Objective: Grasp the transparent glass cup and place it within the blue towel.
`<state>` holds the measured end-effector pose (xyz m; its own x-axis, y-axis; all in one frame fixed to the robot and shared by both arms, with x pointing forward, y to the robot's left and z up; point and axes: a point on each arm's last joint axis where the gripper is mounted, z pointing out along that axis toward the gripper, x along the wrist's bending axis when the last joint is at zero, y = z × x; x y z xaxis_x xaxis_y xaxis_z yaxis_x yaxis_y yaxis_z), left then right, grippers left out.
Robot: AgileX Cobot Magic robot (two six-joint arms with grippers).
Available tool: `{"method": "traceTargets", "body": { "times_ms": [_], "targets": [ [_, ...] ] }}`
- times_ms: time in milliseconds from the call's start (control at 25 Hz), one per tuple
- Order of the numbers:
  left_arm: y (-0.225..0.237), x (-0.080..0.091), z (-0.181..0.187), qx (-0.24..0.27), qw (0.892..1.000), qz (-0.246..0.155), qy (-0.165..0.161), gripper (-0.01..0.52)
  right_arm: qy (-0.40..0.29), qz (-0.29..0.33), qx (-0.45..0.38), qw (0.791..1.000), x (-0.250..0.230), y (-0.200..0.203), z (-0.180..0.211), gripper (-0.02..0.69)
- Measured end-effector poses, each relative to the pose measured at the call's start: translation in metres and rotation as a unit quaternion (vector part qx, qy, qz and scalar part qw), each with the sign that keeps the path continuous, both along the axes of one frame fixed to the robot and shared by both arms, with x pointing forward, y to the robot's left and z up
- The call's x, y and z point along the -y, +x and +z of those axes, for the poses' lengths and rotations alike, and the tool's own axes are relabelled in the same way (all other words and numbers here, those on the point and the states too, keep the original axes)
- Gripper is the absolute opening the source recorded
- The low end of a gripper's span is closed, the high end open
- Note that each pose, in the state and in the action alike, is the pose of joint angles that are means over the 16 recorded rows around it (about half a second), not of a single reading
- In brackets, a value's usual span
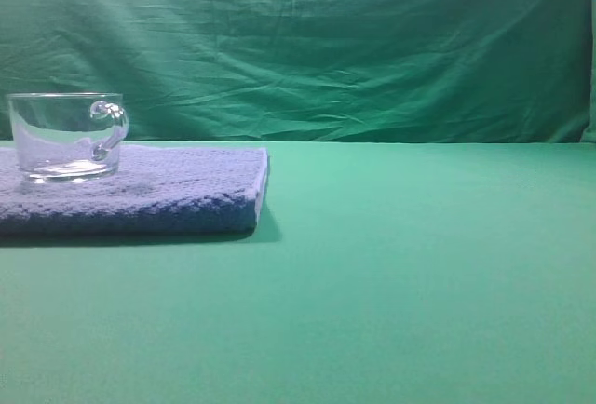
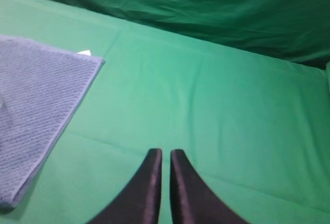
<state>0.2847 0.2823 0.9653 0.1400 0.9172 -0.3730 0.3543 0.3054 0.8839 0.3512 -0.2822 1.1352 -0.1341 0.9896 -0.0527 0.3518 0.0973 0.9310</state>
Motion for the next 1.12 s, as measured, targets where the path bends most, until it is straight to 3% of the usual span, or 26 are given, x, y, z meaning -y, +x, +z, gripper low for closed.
{"method": "traceTargets", "body": {
  "times_ms": [520,840,1120],
  "targets": [
    [0.000,0.000,0.000,0.000,1.000,0.000,0.000,0.000,0.029,-0.053,0.094,0.994,0.018,-0.058,-0.096,0.048],
    [0.000,0.000,0.000,0.000,1.000,0.000,0.000,0.000,0.052,-0.051,0.079,0.994,0.016,-0.061,-0.155,0.048],
    [0.000,0.000,0.000,0.000,1.000,0.000,0.000,0.000,0.060,-0.052,0.044,0.996,0.015,-0.060,-0.183,0.048]
  ]
}}
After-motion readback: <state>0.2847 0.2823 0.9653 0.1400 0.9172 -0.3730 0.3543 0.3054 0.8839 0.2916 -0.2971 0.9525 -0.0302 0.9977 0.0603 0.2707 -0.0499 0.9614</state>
